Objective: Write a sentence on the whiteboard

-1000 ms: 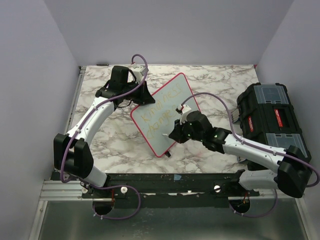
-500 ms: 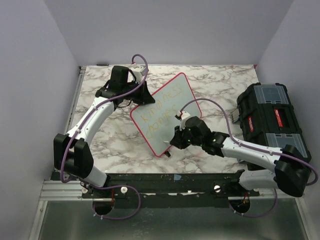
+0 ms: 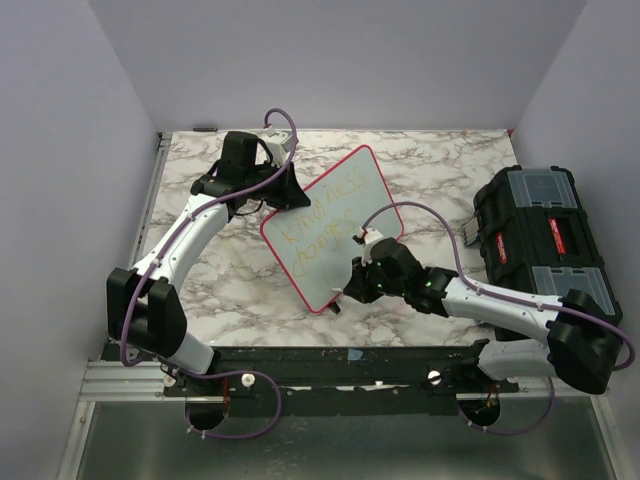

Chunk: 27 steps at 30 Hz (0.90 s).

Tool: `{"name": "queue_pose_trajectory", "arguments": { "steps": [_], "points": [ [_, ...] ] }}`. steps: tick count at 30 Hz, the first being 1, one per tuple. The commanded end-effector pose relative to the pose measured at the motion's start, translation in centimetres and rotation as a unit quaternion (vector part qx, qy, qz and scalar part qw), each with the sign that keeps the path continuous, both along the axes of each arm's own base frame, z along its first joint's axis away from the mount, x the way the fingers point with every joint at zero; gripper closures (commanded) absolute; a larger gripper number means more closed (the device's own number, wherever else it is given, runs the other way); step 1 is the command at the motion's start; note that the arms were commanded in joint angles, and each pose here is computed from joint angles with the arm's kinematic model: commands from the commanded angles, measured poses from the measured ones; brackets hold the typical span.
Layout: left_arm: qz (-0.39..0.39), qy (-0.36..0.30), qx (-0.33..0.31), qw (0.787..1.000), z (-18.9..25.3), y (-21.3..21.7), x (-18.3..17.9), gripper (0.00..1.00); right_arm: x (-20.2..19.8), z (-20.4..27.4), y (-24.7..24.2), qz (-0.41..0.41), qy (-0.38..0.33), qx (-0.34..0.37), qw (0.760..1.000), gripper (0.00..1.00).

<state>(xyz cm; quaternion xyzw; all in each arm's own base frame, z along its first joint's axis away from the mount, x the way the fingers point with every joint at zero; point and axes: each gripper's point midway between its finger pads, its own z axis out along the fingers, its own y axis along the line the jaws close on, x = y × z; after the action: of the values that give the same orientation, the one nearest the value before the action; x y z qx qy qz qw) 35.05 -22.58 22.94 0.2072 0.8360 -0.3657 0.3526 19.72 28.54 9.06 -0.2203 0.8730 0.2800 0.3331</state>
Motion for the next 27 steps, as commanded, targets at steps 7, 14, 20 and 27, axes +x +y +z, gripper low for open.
{"name": "queue_pose_trajectory", "arguments": {
  "steps": [7,14,20,27],
  "points": [
    [0.03,-0.027,0.083,0.996,-2.1,2.4,0.9,1.0,3.4,3.6,-1.0,-0.074,-0.062,-0.013,0.995,0.99],
    [0.032,-0.029,0.083,0.996,-2.0,2.5,0.9,1.0,3.2,7.2,-1.5,-0.091,-0.082,0.034,0.992,0.99],
    [0.032,-0.024,0.084,0.996,-2.2,2.4,1.0,1.0,3.9,7.0,-2.1,-0.118,-0.089,0.028,0.989,0.99],
    [0.034,-0.027,0.082,0.996,-1.7,2.4,0.8,1.0,3.7,5.2,-1.5,-0.109,-0.069,0.019,0.991,0.99]
  ]
}}
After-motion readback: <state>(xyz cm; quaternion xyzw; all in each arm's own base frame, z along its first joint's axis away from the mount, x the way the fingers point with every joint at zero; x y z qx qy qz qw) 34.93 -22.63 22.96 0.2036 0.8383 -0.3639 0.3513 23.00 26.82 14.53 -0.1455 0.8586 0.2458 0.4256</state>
